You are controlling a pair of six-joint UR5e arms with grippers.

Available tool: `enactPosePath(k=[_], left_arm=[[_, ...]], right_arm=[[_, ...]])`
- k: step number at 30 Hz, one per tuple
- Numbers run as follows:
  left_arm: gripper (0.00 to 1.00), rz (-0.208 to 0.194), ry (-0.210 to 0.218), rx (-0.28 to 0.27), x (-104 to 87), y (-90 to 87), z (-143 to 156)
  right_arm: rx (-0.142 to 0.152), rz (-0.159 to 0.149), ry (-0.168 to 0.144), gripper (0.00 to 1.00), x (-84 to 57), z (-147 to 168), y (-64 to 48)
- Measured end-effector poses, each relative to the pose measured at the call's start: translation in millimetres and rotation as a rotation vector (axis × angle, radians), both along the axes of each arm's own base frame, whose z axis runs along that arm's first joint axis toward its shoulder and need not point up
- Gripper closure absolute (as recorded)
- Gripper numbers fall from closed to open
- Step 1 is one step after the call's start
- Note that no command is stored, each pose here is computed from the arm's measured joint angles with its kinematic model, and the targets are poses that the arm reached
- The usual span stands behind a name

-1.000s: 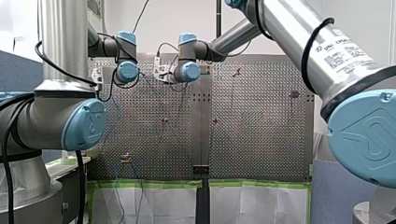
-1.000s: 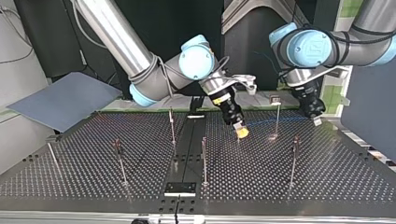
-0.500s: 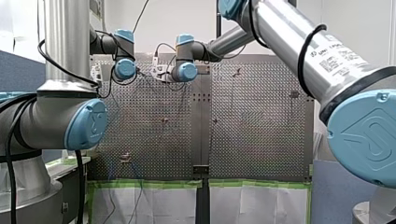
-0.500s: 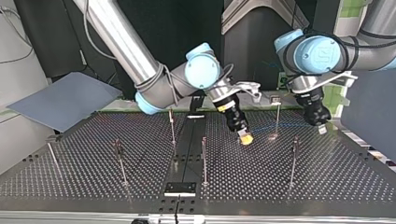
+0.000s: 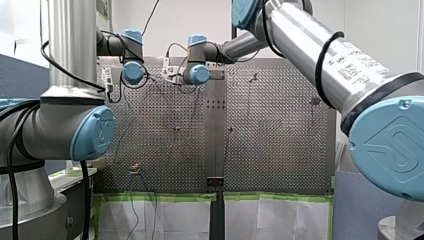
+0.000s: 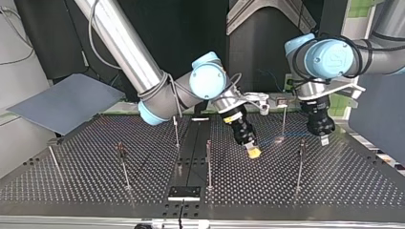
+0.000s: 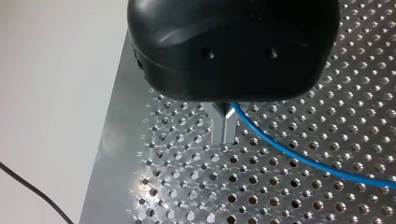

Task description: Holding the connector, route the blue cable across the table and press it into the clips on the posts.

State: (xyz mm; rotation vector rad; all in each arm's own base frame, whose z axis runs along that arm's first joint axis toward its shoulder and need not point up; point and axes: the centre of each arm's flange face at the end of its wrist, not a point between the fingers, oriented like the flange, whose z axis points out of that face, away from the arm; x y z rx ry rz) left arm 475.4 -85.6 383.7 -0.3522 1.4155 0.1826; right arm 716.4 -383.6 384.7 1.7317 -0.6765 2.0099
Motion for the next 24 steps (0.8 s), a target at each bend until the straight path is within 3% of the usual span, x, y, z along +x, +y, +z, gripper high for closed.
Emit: enactPosePath(k=[6,13,24], left_arm=[[1.00,0.005,-0.005,-0.006,4.4,5.1,3.4],[1.00,0.004,0.021,0.000,17.4,7.5,-11.1],[1.00,-0.008,-0.018,-0.003,25.3,10.7,-8.7]], right_arm=[[-0.004,0.000,-0.014,1.00,0.3,12.6,-2.3],[0.001,-0.001,-0.010,1.00,-0.3,12.6,-3.6],[0.009,0.005,-0.005,1.00,-0.4,8.5,-5.5]])
